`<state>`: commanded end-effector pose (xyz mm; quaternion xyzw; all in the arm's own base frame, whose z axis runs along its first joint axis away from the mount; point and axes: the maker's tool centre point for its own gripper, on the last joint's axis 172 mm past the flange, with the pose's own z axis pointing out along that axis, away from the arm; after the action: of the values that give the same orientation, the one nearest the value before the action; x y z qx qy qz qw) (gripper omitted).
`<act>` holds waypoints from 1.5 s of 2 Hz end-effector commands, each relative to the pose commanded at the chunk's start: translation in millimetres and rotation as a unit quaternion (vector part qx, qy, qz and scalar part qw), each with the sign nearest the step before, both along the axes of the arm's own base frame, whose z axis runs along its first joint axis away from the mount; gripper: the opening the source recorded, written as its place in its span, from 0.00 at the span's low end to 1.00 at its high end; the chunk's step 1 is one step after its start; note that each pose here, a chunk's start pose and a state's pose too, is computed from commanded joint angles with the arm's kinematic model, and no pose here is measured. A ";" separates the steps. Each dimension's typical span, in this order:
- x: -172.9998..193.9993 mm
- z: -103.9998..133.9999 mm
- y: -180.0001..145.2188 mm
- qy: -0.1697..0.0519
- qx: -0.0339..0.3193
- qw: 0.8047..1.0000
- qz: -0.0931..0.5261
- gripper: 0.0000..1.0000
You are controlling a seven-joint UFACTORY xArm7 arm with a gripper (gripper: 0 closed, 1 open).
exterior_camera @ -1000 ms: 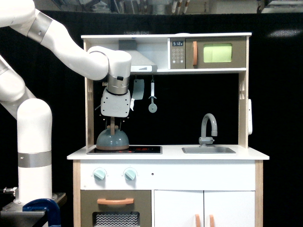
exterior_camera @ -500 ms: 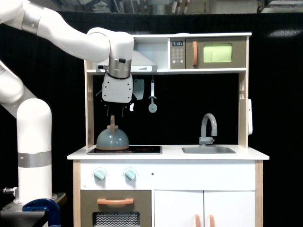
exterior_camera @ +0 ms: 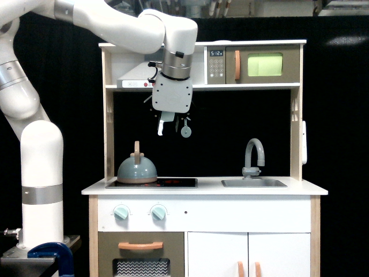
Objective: Place the teapot on the stove
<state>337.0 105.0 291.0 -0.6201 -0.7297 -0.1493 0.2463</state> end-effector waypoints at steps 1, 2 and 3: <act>22.0 -12.0 -48.0 0.000 0.000 1.000 0.000 1.00; 15.0 4.0 -43.0 0.000 0.000 1.000 0.000 1.00; 13.0 2.0 -23.0 0.000 0.000 1.000 0.000 1.00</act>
<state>350.0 82.0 293.0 -0.6201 -0.7297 -0.1493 0.2463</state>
